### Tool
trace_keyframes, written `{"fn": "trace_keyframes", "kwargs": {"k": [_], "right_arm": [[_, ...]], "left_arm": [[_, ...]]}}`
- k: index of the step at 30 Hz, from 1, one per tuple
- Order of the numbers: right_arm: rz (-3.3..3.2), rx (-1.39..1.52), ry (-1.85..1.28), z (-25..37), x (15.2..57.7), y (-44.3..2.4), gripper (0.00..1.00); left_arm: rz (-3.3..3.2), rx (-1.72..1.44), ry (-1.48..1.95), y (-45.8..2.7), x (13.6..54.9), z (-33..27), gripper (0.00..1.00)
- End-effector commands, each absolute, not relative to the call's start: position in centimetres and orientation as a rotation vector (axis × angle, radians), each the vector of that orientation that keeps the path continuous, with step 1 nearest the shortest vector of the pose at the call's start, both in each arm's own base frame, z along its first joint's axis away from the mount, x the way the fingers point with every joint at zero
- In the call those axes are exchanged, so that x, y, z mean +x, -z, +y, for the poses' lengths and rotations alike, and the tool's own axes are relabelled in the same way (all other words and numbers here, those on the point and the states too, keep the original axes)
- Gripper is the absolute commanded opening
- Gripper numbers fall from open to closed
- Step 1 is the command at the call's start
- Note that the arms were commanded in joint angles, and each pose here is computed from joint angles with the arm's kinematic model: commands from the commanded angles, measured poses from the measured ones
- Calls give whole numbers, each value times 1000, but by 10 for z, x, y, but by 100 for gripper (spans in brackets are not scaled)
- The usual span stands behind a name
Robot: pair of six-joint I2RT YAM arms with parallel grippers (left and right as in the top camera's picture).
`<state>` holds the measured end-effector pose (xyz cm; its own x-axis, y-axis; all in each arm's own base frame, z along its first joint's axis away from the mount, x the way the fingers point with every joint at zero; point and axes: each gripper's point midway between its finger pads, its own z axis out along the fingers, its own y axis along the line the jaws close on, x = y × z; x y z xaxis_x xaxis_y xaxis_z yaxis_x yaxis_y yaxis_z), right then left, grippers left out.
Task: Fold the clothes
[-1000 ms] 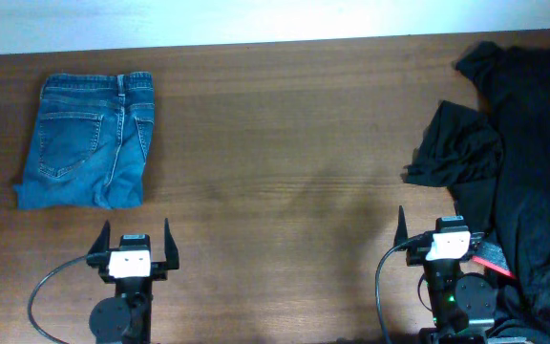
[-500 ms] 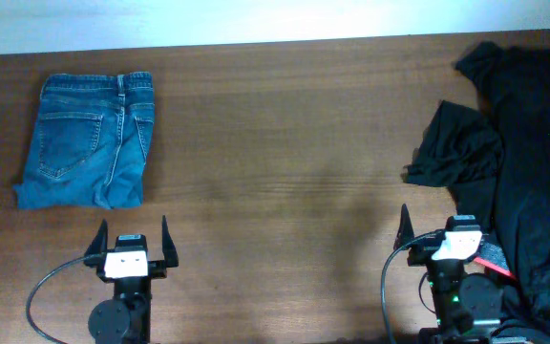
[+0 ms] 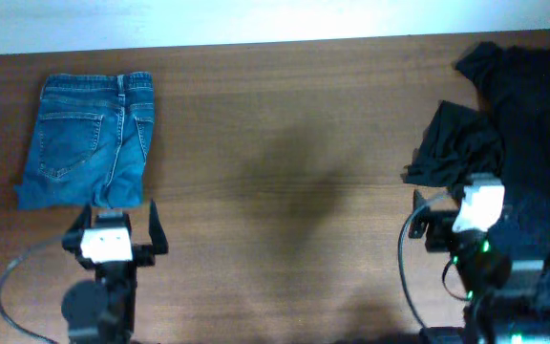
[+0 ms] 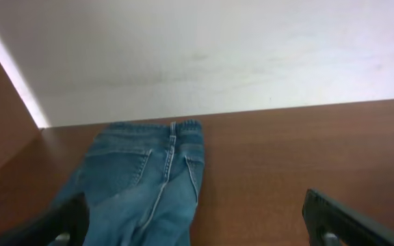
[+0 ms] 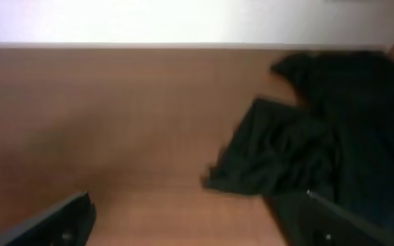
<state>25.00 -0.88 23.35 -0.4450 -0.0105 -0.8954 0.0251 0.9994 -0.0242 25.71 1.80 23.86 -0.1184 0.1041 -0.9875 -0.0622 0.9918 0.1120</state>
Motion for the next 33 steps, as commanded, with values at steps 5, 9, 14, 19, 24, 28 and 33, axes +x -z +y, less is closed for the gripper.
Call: {"fn": "trace_keyframes", "kwargs": {"k": [5, 9, 14, 19, 24, 28, 33], "right_arm": [[2254, 28, 70, -14, 264, -260, 99], [2350, 315, 223, -48, 253, -258, 99], [2317, 954, 216, -80, 216, -235, 99], [2289, 1220, 186, -97, 189, -224, 99], [2223, 1483, 242, -125, 155, -214, 99], [2167, 1678, 209, -145, 133, -203, 99], [2076, 1904, 175, -163, 109, -190, 99]], "left_arm": [[1897, 62, -79, -246, 296, 12, 99], [1969, 143, 49, -240, 318, -7, 99], [1952, 146, 51, -240, 333, -7, 99], [1837, 150, 33, -267, 343, -6, 99], [1808, 150, 31, -271, 352, -6, 99], [1871, 82, 89, -251, 360, -6, 99], [1917, 70, 100, -235, 367, -5, 99]]}}
